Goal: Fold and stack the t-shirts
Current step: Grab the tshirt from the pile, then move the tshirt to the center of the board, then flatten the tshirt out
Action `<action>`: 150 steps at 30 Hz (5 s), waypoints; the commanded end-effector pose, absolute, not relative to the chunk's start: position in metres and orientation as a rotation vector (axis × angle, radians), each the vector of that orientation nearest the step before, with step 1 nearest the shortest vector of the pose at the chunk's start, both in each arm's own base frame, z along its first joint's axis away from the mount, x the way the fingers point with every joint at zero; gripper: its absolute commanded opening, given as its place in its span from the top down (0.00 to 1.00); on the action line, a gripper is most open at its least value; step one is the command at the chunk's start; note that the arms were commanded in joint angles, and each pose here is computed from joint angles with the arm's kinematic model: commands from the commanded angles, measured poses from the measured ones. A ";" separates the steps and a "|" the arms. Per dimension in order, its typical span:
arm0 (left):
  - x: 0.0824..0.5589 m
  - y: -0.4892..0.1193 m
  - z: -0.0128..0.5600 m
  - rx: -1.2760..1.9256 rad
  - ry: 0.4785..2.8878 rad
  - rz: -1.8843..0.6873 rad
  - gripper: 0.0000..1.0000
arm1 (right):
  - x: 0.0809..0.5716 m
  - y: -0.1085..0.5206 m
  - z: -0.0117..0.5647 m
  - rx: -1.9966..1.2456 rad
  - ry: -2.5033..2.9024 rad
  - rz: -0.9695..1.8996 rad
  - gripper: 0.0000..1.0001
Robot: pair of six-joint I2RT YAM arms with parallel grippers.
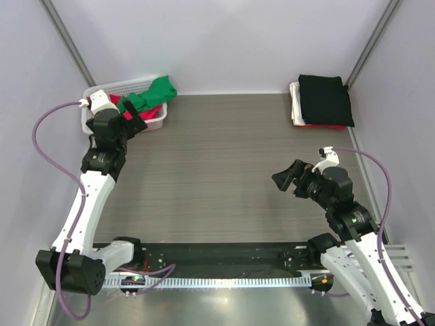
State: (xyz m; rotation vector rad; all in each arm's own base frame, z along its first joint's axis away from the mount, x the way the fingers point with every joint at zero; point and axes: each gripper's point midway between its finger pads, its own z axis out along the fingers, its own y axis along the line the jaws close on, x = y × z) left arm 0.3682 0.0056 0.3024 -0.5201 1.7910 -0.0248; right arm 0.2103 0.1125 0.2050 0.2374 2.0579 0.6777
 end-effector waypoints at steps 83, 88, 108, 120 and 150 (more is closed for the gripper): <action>0.213 -0.245 0.147 -0.026 2.470 -0.561 0.27 | 0.225 0.151 0.117 0.385 2.553 0.586 0.13; 0.196 -0.287 0.114 0.168 2.535 -0.454 0.36 | 0.219 0.145 0.117 0.389 2.546 0.569 0.12; 0.208 -0.313 0.055 0.324 2.570 -0.221 0.58 | 0.209 0.138 0.117 0.361 2.532 0.554 0.12; 0.211 -0.308 0.068 0.311 2.540 -0.202 0.99 | 0.209 0.136 0.117 0.362 2.528 0.546 0.12; 0.176 -0.056 0.247 -0.350 2.070 -0.080 1.00 | 0.359 0.197 0.066 0.236 2.719 0.374 0.12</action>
